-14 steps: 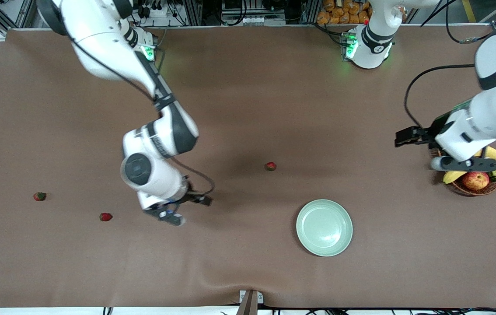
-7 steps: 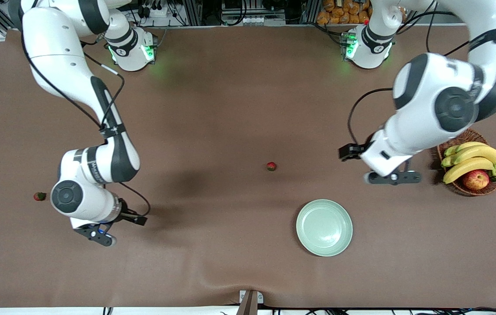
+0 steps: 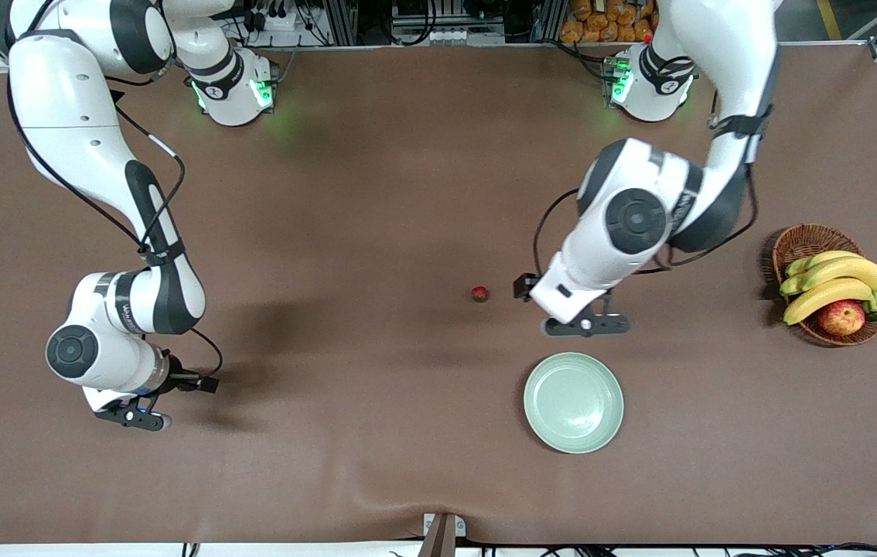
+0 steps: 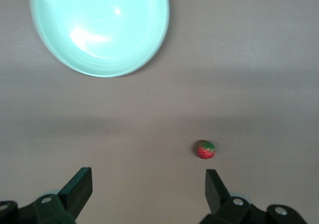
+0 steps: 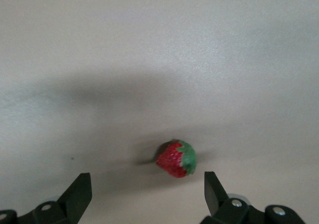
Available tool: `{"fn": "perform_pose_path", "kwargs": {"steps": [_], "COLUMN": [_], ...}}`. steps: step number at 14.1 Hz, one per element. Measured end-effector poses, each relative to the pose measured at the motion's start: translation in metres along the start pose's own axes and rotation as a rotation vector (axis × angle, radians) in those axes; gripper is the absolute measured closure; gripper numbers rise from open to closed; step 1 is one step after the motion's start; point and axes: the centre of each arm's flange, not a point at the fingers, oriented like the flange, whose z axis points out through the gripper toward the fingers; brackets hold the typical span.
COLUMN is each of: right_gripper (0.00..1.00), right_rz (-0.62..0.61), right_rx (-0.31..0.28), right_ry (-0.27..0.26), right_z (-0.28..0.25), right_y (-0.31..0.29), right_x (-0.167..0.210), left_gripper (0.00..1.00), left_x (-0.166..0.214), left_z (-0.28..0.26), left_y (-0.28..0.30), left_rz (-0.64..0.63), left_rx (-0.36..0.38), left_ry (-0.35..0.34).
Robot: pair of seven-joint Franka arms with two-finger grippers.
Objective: Collect all strawberries into plate
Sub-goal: 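Grasp the mid-table strawberry with the left gripper while the right grasps another, then carry the strawberry over the plate with the left gripper while the right carries another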
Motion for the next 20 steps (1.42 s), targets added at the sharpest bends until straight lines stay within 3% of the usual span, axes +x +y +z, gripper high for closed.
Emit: {"fn": "perform_pose_path", "kwargs": {"steps": [11, 17, 20], "right_gripper": [0.0, 0.03, 0.31], "right_rz": [-0.03, -0.021, -0.016], "right_rx": [0.001, 0.001, 0.003], "right_ry": [0.025, 0.025, 0.032], "right_z": [0.035, 0.038, 0.037], "right_y": [0.008, 0.015, 0.018], "right_x": [-0.005, -0.005, -0.004], "left_gripper": [0.0, 0.1, 0.16], "left_x": [-0.031, -0.032, -0.037], "left_z": [0.118, 0.146, 0.164], "left_y": [0.069, 0.074, 0.08], "left_rz": [0.093, 0.101, 0.105], "left_rx": [0.04, 0.037, 0.036], "left_ry": [-0.029, -0.021, -0.019]}}
